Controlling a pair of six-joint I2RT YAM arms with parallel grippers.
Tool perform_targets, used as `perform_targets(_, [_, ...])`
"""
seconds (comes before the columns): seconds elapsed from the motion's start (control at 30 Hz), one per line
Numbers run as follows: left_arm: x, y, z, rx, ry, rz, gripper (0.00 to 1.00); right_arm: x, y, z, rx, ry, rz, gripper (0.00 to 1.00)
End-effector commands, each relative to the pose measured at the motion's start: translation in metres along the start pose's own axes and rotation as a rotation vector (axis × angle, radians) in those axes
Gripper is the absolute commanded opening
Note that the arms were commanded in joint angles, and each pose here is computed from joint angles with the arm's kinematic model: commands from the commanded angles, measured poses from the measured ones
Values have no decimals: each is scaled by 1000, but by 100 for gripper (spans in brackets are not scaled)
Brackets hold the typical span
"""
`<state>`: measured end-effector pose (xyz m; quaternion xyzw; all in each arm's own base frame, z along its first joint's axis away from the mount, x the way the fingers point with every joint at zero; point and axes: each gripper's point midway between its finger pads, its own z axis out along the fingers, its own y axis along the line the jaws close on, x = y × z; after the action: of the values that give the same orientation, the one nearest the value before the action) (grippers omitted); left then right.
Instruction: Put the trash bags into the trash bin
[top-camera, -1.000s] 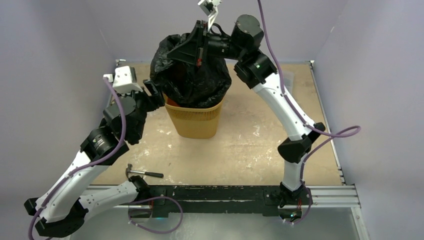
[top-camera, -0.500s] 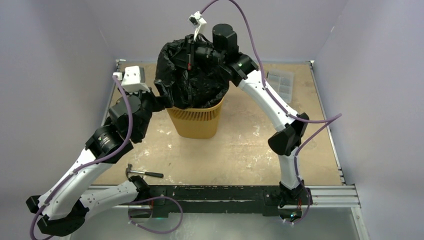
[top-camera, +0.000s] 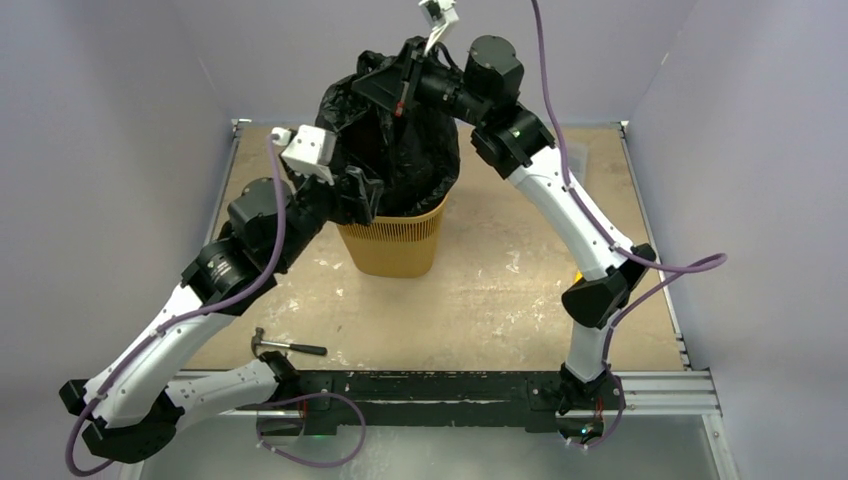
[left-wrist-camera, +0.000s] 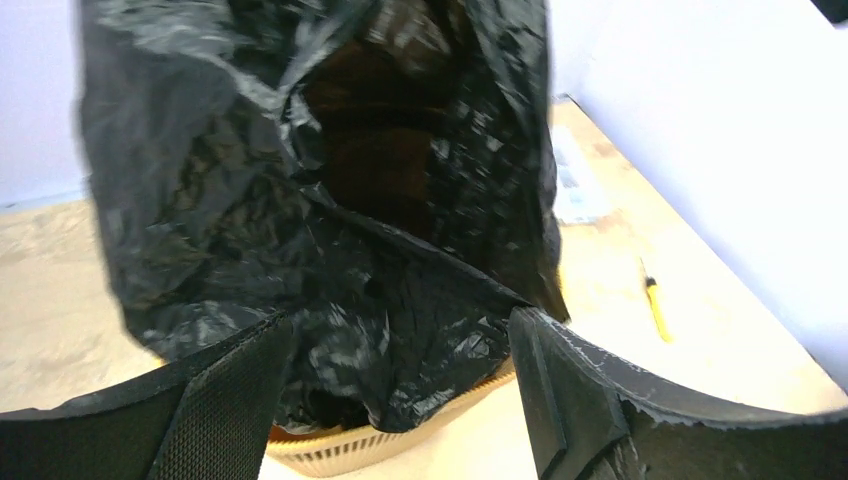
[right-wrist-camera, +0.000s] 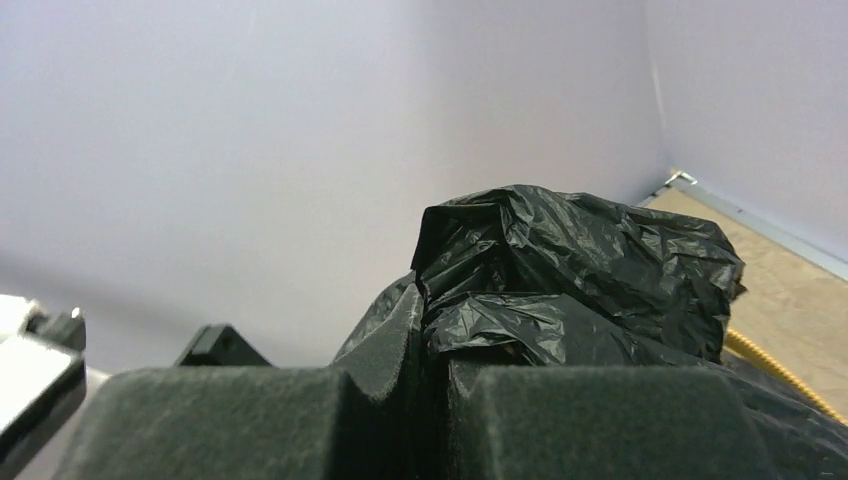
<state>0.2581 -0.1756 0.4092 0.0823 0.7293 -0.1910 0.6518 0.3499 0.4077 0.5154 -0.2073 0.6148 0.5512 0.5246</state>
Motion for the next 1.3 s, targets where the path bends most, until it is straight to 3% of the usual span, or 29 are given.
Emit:
perform_targets(0.0, [-11,-41,2,222,1,46,80,-33,-18,-14,88,-101,6,7])
perform_targets(0.23, [16,-46,22,221,107,88,88,-46,-42,-28,135,-119,29,6])
perform_targets(0.5, [16,-33,53,99,65,141,92,-41,-41,-34,89,-74,27,7])
perform_targets(0.67, [28,-18,76,-25,70,154,69,-31,-19,-42,-4,-30,23,8])
perform_targets(0.77, [26,3,80,-158,36,136,37,-21,-2,-46,-77,24,10,13])
perform_targets(0.9, [15,22,72,-256,-11,125,12,-28,12,-59,-84,19,-36,27])
perform_targets(1.07, [6,31,58,-285,-28,130,7,-35,23,-80,-53,17,-140,57])
perform_targets(1.27, [4,35,45,-281,-39,112,6,-35,30,-109,-6,-3,-237,80])
